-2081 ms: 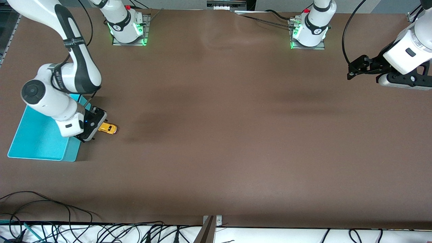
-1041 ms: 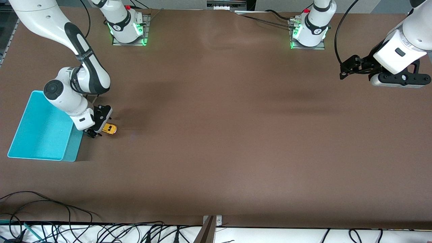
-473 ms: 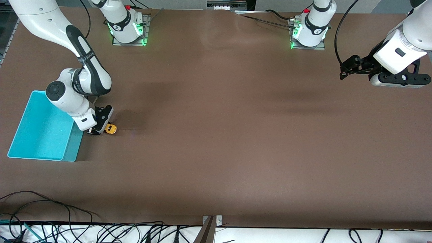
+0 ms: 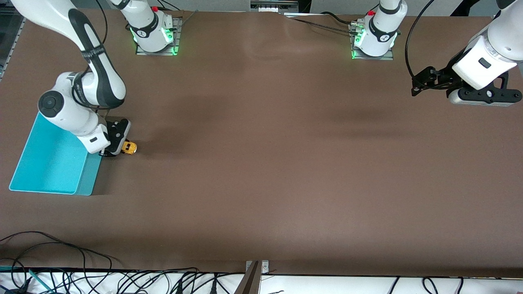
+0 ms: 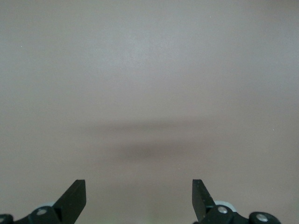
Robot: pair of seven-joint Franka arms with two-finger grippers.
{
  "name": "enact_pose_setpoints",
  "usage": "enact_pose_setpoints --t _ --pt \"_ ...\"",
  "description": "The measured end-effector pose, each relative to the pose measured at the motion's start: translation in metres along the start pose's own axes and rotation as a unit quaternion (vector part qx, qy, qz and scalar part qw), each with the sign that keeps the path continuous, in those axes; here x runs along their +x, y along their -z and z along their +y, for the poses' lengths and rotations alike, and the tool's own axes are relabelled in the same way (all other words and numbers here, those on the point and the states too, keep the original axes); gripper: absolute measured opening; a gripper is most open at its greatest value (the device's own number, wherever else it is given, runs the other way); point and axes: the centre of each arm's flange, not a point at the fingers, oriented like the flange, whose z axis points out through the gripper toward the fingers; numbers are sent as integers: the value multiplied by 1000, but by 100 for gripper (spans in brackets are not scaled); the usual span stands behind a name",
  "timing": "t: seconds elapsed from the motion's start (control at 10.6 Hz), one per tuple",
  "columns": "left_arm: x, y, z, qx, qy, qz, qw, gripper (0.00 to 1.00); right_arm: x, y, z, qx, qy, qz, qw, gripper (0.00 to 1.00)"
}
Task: Wind up and store yellow beetle car
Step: 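Lift the car with the right gripper and carry it into the box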
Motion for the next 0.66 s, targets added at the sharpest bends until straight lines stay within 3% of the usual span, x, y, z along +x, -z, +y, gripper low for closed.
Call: enact_pose_setpoints --t 0.38,0.66 --pt "0 0 0 0 0 0 1000 100 -1 56 -3 10 89 -4 996 46" --pt "0 0 0 0 0 0 1000 100 -55 87 7 6 173 -13 985 46"
